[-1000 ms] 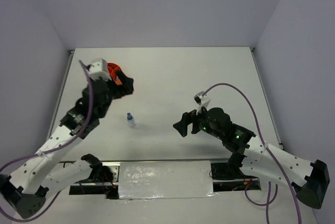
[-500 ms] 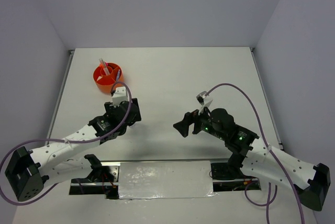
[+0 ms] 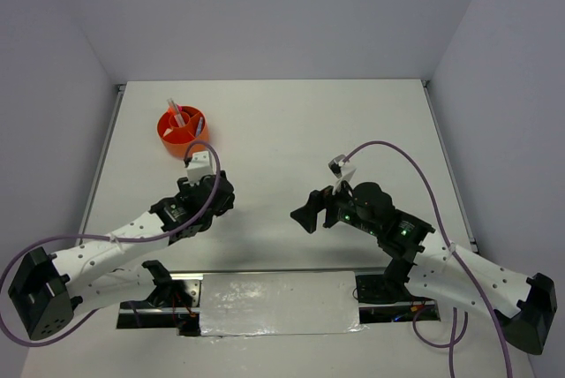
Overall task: Sort the stationery into containers
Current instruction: Pick up the stationery from the center of the board, then place the stationery in the storage box.
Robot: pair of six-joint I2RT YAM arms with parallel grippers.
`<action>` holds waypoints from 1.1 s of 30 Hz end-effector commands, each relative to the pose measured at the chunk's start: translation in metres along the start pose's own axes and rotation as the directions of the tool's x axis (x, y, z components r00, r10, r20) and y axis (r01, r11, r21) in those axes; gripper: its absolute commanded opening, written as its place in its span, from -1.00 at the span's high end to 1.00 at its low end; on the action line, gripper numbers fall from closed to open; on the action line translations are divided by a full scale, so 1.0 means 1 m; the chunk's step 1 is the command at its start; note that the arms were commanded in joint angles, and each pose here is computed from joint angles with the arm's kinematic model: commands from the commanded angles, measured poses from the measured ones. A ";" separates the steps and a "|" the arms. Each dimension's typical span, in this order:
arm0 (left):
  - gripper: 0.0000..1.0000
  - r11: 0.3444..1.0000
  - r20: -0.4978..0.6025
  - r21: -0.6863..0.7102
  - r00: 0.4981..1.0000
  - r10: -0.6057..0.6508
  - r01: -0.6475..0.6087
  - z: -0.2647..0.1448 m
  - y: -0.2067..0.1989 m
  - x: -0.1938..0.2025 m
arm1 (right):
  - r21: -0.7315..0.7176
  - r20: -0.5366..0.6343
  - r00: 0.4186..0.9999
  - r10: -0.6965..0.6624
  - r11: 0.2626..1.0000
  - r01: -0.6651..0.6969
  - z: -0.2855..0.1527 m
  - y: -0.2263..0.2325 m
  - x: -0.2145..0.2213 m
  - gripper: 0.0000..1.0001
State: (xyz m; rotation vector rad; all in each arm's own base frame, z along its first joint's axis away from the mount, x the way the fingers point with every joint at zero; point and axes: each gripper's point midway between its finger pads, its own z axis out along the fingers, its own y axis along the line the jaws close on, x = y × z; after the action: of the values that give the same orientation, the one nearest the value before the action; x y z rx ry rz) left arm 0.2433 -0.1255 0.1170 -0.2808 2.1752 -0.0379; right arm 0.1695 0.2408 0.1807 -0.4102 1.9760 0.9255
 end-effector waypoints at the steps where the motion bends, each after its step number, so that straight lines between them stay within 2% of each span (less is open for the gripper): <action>1: -0.47 1.000 -0.007 0.014 1.000 -0.022 0.022 0.000 -0.001 0.005 | -0.034 0.024 1.000 0.003 0.999 -0.002 0.001 0.009 -0.010 -0.99; 4: -0.34 1.000 -0.019 0.023 1.000 -0.014 0.015 0.002 -0.006 0.006 | -0.041 0.014 1.000 0.000 0.999 0.001 0.001 0.011 -0.010 -0.99; 8: -0.29 1.000 -0.036 0.019 0.999 0.001 0.000 0.003 -0.008 0.007 | -0.038 0.016 1.000 -0.001 0.999 0.002 0.000 0.010 -0.010 -0.99; 9: -0.20 1.000 -0.035 0.020 0.999 0.000 0.001 0.002 -0.008 0.007 | -0.040 0.016 1.000 -0.001 0.999 0.002 -0.001 0.010 -0.010 -0.99; 10: 0.08 1.000 -0.034 0.019 0.999 -0.002 0.002 0.002 -0.008 0.007 | -0.041 0.018 1.000 -0.001 0.999 0.002 -0.001 0.010 -0.010 -0.99; 11: 0.16 1.000 -0.034 0.021 0.999 -0.001 0.002 0.002 -0.008 0.007 | -0.041 0.017 1.000 0.000 0.999 0.000 -0.001 0.010 -0.010 -0.99; 15: 0.16 1.000 -0.037 0.017 0.999 -0.001 0.001 0.003 -0.007 0.009 | -0.039 0.017 1.000 -0.006 0.999 0.006 -0.002 0.010 -0.010 -0.99; 17: 0.47 1.000 -0.034 0.021 0.999 0.002 -0.001 0.003 -0.008 0.008 | -0.041 0.018 1.000 -0.007 0.999 0.008 -0.002 0.011 -0.011 -0.99; 18: 0.74 1.000 -0.033 0.018 0.999 0.003 -0.002 0.003 -0.008 0.007 | -0.042 0.017 1.000 -0.009 0.999 0.010 -0.003 0.011 -0.011 -0.99; 20: 0.99 1.000 -0.020 0.013 1.000 -0.001 0.001 0.001 -0.010 -0.001 | -0.037 0.018 1.000 -0.012 0.999 0.013 -0.004 0.010 -0.011 -0.99; 22: 1.00 1.000 -0.004 -0.026 1.000 0.014 -0.014 -0.001 -0.004 -0.009 | -0.036 0.022 1.000 -0.017 0.999 0.018 -0.004 0.010 -0.013 -0.99; 28: 1.00 0.988 0.054 -0.154 0.999 0.002 0.006 -0.003 0.008 -0.081 | -0.017 0.010 0.999 -0.045 0.999 0.045 -0.004 0.010 -0.019 -0.99; 32: 1.00 0.973 0.166 -0.178 0.979 -0.120 0.150 -0.005 0.028 -0.157 | -0.024 0.035 0.998 -0.049 0.998 0.049 -0.006 0.010 -0.022 -0.99; 33: 1.00 0.970 0.163 -0.194 0.980 -0.114 0.145 -0.001 0.033 -0.165 | -0.022 0.036 0.998 -0.045 0.999 0.046 -0.006 0.010 -0.021 -0.99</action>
State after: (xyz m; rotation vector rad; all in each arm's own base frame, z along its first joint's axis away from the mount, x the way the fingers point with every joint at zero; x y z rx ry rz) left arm 0.3115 -0.0815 0.2097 -0.4971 2.0799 0.0948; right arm 0.1671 0.2408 0.1812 -0.4532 1.9896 0.9110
